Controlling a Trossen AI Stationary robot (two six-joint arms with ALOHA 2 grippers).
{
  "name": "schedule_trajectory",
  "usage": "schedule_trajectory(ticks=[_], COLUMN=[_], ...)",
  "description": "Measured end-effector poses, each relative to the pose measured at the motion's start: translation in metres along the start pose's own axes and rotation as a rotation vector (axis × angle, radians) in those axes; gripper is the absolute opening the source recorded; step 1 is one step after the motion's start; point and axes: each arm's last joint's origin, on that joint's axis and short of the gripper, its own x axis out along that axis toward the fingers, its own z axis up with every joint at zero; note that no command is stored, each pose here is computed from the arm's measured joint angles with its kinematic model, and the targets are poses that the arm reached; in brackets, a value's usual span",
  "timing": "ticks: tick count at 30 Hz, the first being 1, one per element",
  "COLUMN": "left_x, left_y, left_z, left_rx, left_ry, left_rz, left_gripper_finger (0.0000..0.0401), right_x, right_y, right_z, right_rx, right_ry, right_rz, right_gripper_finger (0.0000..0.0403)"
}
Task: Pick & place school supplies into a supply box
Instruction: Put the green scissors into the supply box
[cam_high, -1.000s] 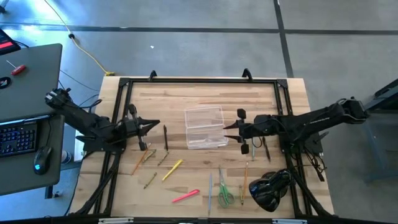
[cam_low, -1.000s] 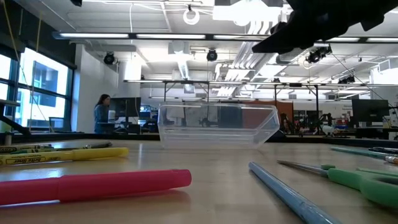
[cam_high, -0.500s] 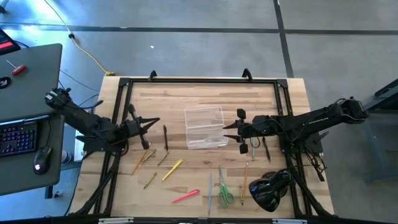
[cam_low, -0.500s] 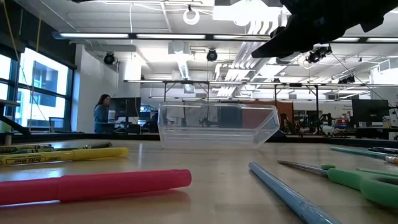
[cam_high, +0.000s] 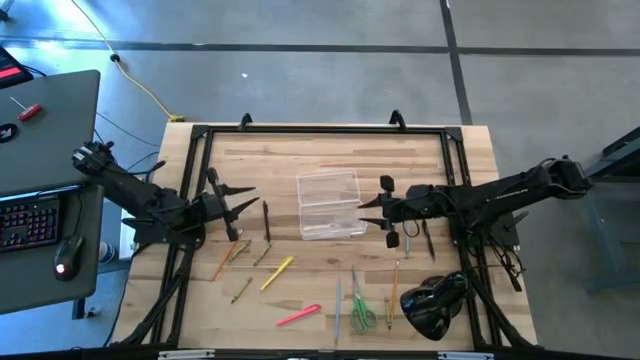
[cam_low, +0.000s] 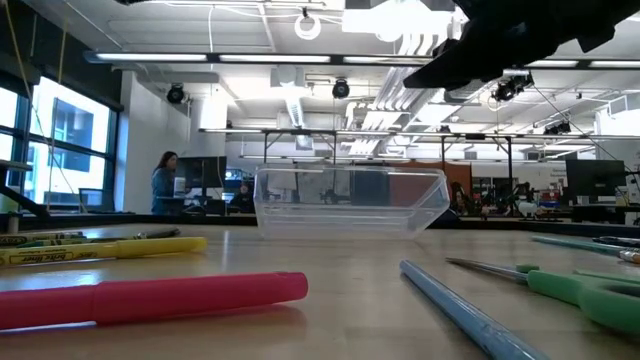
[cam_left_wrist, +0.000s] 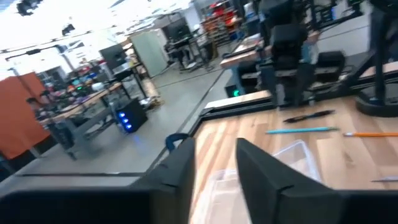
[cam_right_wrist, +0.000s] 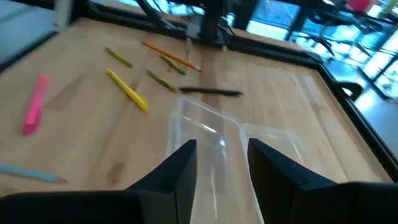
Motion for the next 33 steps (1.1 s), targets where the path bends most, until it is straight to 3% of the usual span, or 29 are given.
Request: schedule_trajectory(ticks=[3,7,14,22,27,33], left_x=[0.000,0.000,0.000,0.000,0.000,0.000], left_y=[0.000,0.000,0.000,0.000,0.000,0.000], left_z=[0.000,0.000,0.000,0.000,0.000,-0.001], left_rx=[0.024,0.014,-0.017,-0.020,-0.020,-0.018], left_ry=[0.011,0.011,0.010,0.010,0.011,0.011], left_rz=[0.025,0.025,0.026,0.027,0.027,0.026], left_gripper_finger=[0.0205,0.0227,0.0215,0.0198,0.0198,0.0197], right_x=[0.007,0.023,0.053,0.074,0.074,0.069], right_y=[0.003,0.009,0.020,0.056,0.083,0.111], right_z=[-0.001,-0.010,-0.010,0.004,0.011,0.008], right_rx=[-0.059,-0.121,-0.159,-0.377,-0.532,-0.577], right_ry=[-0.020,-0.020,0.042,0.216,0.172,0.162], right_rz=[0.077,0.177,0.328,0.536,0.642,0.734], right_gripper_finger=[0.0123,0.0123,0.0123,0.0123,0.0123,0.0123])
